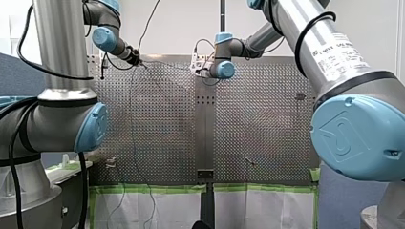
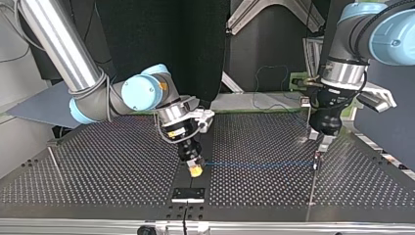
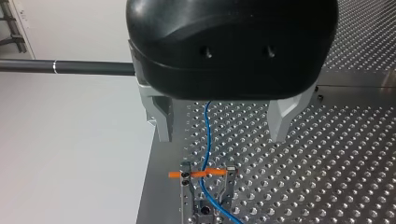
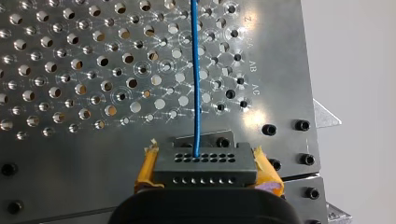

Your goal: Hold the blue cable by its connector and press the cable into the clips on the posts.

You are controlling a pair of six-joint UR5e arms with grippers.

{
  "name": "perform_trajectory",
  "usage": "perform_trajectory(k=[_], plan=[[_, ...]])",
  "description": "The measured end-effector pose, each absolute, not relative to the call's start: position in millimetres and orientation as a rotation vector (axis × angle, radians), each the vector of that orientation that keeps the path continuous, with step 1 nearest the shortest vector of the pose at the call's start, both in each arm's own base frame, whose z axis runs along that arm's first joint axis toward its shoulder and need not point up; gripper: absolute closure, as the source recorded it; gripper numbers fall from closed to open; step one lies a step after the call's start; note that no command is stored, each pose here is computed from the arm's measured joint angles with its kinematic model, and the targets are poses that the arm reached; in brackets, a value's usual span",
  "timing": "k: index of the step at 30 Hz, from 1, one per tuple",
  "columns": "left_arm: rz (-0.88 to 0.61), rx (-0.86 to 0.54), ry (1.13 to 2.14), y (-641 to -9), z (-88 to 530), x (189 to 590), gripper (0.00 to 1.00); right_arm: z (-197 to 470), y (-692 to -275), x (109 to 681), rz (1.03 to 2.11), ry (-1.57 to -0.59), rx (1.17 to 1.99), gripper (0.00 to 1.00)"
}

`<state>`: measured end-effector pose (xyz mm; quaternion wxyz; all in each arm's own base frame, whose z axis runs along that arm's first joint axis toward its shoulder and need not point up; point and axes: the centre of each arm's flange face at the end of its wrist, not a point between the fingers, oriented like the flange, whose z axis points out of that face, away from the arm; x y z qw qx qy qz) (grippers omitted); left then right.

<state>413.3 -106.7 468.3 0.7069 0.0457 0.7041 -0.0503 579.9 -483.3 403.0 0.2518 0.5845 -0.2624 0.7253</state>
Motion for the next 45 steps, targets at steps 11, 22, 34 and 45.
perform_trajectory(k=[11, 22, 34, 45], plan=[[-0.122, 0.093, 1.567, -107.1, 467.6, 413.6, 0.00, 403.1, -483.4, 579.9, 1.973, -0.712, 1.589, 1.00], [-0.133, 0.084, 1.571, -107.3, 466.7, 414.1, 0.00, 402.9, -483.3, 579.9, 1.973, -0.714, 1.590, 1.00], [-0.119, 0.018, 1.578, -104.1, 465.7, 413.9, 0.00, 402.9, -483.2, 580.0, 1.973, -0.713, 1.591, 1.00], [-0.104, -0.001, 1.578, -105.2, 465.8, 412.9, 0.00, 402.9, -483.4, 579.8, 1.974, -0.713, 1.591, 1.00]])
